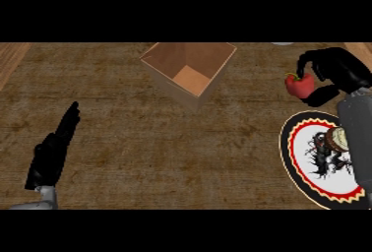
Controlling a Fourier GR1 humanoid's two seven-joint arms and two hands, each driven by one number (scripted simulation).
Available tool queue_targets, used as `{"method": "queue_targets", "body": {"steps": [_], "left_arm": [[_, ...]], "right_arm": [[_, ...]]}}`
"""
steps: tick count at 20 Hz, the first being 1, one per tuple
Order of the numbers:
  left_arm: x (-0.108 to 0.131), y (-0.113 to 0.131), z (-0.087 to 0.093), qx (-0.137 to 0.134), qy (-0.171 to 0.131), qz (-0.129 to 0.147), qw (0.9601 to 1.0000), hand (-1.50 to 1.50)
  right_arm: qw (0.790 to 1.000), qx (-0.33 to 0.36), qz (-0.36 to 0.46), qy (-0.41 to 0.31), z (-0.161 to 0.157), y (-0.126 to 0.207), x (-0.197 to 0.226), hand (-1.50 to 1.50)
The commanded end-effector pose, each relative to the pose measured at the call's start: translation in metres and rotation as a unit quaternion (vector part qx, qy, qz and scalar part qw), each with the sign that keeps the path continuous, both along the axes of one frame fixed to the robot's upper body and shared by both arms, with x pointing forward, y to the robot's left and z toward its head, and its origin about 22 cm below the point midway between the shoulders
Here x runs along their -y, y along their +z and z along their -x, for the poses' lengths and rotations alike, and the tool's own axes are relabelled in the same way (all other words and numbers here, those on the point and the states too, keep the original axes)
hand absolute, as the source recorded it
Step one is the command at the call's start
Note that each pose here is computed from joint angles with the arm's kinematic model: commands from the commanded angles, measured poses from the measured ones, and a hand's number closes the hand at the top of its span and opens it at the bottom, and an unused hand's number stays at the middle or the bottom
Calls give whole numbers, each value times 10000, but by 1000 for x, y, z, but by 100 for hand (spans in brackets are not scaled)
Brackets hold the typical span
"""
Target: Pick the bell pepper from the plate and place it in the cardboard box
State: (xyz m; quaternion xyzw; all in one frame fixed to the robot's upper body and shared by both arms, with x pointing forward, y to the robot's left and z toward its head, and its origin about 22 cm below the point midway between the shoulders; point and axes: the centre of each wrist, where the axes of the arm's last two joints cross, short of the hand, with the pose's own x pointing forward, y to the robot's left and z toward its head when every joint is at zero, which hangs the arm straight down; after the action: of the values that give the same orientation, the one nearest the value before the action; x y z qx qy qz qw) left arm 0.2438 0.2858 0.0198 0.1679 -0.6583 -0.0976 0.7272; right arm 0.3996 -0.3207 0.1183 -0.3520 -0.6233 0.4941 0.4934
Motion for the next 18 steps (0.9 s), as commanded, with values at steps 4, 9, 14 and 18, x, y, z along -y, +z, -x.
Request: {"method": "queue_targets", "body": {"steps": [4, 9, 14, 18], "left_arm": [[-6, -18, 7, -74, 130, -1, 9999, 0], [6, -9, 6, -41, 55, 26, 10000, 0], [-4, 2, 4, 40, -16, 5, 10000, 0], [11, -2, 3, 28, 15, -32, 10000, 0]], "right_arm": [[9774, 482, -1699, 1160, -14, 50, -25, 150], [9627, 488, -2150, 1571, -14, 65, -50, 150], [9621, 447, -2177, 1577, -25, 100, -113, 150], [9668, 318, -2000, 1560, -38, 114, -144, 150]]}}
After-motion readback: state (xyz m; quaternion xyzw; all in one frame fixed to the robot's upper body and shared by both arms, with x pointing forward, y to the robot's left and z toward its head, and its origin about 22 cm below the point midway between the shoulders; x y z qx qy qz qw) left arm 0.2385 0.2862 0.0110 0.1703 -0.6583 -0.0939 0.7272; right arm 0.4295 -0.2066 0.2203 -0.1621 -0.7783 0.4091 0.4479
